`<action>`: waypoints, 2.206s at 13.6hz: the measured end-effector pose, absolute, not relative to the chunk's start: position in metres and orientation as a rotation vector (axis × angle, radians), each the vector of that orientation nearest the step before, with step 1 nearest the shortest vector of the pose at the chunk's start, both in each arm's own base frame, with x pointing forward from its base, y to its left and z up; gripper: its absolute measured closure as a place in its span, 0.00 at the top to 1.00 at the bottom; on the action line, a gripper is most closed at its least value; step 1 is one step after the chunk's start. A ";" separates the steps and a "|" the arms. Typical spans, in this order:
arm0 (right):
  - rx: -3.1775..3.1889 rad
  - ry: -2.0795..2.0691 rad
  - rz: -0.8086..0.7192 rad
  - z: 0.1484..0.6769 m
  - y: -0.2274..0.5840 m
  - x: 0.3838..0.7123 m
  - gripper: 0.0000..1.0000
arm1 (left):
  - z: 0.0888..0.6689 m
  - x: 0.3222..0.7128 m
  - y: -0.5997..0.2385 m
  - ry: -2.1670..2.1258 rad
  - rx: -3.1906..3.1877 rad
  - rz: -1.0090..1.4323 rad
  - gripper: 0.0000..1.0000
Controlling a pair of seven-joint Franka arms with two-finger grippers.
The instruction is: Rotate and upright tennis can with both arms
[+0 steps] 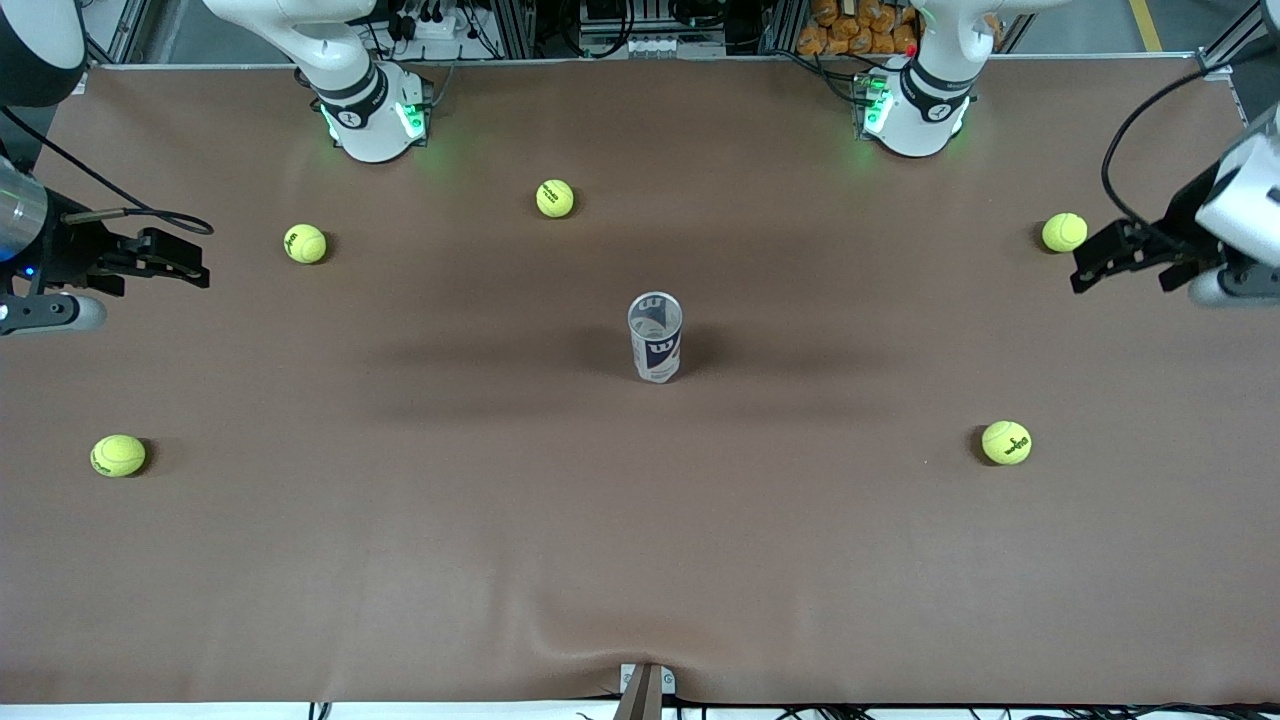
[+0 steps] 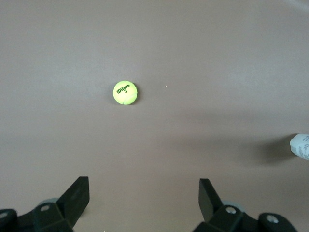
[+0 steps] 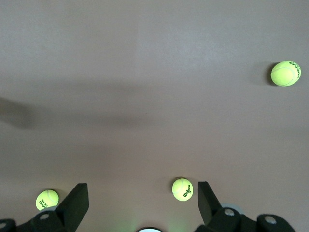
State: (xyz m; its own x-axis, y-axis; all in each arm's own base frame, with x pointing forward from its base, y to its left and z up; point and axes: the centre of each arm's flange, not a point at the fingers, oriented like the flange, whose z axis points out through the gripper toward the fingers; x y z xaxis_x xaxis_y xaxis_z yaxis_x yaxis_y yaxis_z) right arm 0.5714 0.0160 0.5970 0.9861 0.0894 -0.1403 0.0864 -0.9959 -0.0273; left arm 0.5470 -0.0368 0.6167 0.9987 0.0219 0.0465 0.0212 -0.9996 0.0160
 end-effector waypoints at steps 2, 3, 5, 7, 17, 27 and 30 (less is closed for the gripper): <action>-3.110 -0.139 0.222 0.597 0.017 0.571 1.00 | 0.623 0.541 -0.037 0.034 3.124 0.106 1.00; -3.110 -0.139 0.222 0.597 0.017 0.571 1.00 | 0.624 0.542 -0.037 0.034 3.122 0.136 1.00; -3.110 -0.139 0.217 0.597 0.016 0.572 1.00 | 0.622 0.545 -0.036 0.035 3.119 0.165 1.00; -3.111 -0.137 0.206 0.598 0.016 0.573 1.00 | 0.622 0.546 -0.036 0.026 3.119 0.169 1.00; -3.115 -0.075 0.177 0.608 -0.005 0.568 1.00 | 0.633 0.543 -0.043 0.026 3.115 0.207 1.00; -3.110 0.010 0.171 0.620 -0.036 0.549 1.00 | 0.632 0.543 -0.045 0.035 3.115 0.196 1.00; -3.098 -0.005 0.163 0.623 -0.030 0.544 1.00 | 0.632 0.542 -0.045 0.035 3.116 0.190 1.00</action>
State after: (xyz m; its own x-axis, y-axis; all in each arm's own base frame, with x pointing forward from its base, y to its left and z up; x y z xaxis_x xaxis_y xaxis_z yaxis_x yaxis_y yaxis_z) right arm 0.5439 -0.0295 0.6226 0.9945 0.0053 -0.1049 0.0012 -0.9992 -0.0391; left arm 0.5422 -0.0453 0.6316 0.9923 0.0233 0.1214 0.0210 -0.9996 0.0209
